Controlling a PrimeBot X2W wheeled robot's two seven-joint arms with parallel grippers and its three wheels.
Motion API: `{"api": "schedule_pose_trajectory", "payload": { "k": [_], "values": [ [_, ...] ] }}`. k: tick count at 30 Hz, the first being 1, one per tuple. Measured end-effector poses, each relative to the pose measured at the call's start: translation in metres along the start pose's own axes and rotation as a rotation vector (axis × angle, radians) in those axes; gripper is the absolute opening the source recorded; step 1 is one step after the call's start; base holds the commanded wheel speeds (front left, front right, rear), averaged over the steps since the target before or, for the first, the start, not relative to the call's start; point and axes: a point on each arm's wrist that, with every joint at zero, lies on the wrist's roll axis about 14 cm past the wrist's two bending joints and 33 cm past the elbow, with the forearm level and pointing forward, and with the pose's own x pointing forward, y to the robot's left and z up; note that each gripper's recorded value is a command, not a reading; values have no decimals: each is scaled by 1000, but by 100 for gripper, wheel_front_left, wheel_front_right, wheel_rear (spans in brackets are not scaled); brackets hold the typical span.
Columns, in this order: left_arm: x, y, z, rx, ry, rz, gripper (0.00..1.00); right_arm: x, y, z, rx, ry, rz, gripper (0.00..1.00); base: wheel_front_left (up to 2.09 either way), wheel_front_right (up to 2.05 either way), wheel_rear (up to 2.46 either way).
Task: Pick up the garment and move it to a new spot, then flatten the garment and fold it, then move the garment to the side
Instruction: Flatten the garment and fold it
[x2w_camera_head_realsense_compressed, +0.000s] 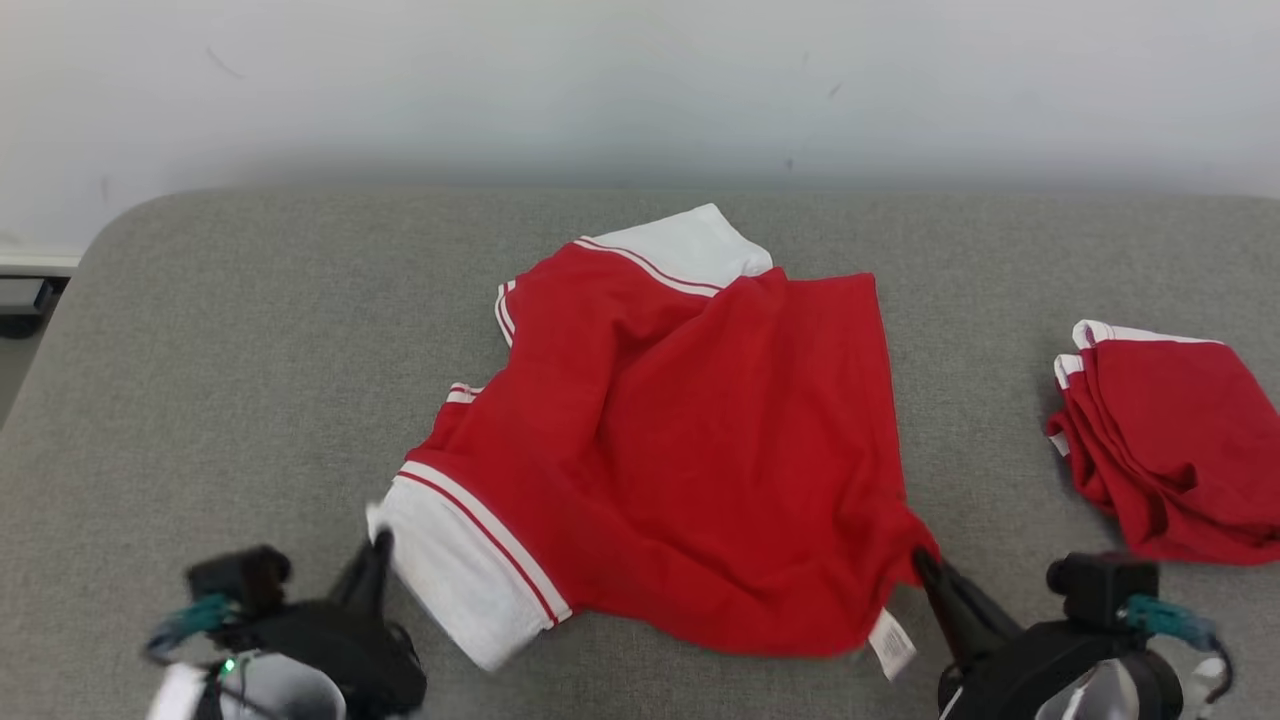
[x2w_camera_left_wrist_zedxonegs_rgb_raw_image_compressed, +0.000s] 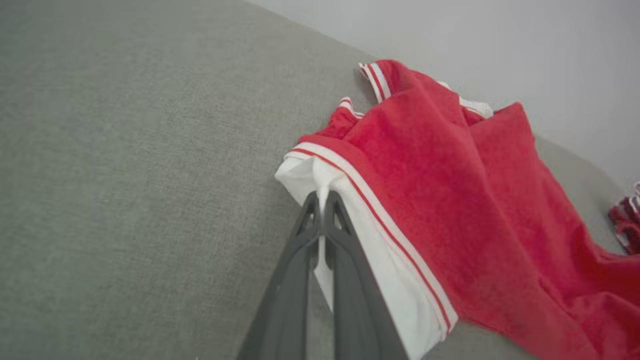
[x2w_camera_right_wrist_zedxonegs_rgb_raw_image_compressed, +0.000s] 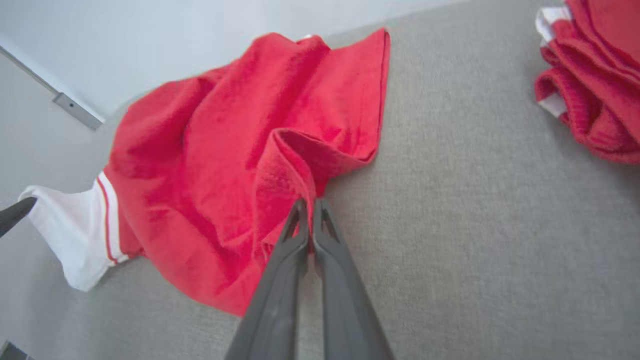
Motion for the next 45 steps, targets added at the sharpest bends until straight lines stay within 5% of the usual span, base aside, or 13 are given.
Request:
{"api": "schedule_pose_trajectory", "payload": {
  "k": [4, 10, 21, 28, 37, 40, 45],
  "values": [
    [-6, -17, 57, -187, -220, -66, 0, -10, 19, 50, 45, -181, 102, 0, 0, 0, 0],
    [-34, -46, 123, -305, -480, -202, 0, -42, 35, 122, 34, -444, 179, 0, 0, 0, 0],
    [-134, -113, 253, -272, -948, -523, 0, -134, 82, 244, -140, -902, 345, 0, 0, 0, 0],
    [-160, -146, 274, -232, -991, -627, 0, -158, 107, 270, -265, -965, 401, 0, 0, 0, 0],
    [-45, -117, 256, -205, -707, -377, 0, -41, 61, 257, -178, -626, 231, 0, 0, 0, 0],
    [-35, -125, 303, -160, -789, -374, 0, -38, 77, 318, -114, -755, 257, 0, 0, 0, 0],
    [-85, -166, 394, -145, -1087, -526, 0, -100, 95, 420, -107, -1112, 315, 0, 0, 0, 0]
  ]
}}
